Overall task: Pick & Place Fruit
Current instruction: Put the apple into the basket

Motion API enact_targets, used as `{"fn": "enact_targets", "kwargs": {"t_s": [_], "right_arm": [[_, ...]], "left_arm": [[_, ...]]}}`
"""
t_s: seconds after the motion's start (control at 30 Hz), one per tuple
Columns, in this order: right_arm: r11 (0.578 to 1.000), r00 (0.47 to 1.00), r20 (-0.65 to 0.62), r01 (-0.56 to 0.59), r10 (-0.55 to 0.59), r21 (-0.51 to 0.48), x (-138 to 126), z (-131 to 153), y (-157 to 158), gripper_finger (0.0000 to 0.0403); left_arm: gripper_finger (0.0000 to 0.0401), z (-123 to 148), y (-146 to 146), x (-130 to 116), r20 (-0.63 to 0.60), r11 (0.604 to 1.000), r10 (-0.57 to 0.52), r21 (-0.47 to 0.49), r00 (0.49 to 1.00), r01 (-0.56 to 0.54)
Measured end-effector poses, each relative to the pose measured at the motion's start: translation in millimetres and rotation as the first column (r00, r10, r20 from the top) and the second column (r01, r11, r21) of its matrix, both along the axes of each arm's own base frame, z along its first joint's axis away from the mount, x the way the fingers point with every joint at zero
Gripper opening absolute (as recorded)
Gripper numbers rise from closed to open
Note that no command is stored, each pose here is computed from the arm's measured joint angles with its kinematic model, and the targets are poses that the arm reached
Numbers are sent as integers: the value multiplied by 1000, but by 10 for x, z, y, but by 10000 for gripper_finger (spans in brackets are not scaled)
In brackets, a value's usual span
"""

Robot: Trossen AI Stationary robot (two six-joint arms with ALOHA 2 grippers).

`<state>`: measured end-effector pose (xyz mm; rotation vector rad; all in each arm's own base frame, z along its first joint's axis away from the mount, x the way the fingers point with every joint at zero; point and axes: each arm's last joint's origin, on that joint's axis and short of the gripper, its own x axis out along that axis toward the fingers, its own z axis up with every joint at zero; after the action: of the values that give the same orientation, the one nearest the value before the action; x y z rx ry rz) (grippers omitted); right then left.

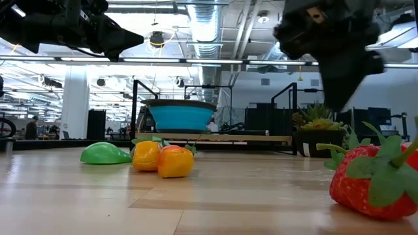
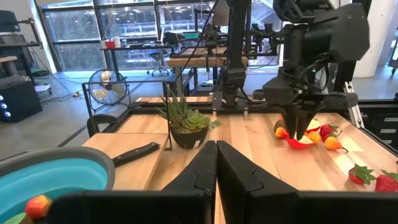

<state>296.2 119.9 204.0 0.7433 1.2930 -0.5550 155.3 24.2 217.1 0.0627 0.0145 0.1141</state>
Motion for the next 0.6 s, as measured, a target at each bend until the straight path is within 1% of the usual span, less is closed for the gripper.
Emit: {"fn": "enact_targets", "kwargs": {"t_s": [0.07,0.17,0.27,0.37,0.5,0.6], "right_arm": [[997,998,-20,64,-63,33,-21,-1,35,48],[990,993,-61,108,-103,95,-42,-2,68,45],[969,976,-140,188,-167,160,-76,-5,82,45],[947,959,-210,237,-192,218,-101,-3,102,49],[945,947,-250,255,-202,202,-155,-8,137,61],[951,943,-274,247,-191,186,-199,-13,166,80]], "left_arm": [[2,0,0,0,0,1000,0,4,1000,0],[2,0,0,0,0,1000,0,4,1000,0],[2,0,0,0,0,1000,0,5,1000,0],[2,0,0,0,0,1000,0,6,1000,0],[2,0,0,0,0,1000,0,6,1000,0],[2,0,0,0,0,1000,0,7,1000,0]]}}
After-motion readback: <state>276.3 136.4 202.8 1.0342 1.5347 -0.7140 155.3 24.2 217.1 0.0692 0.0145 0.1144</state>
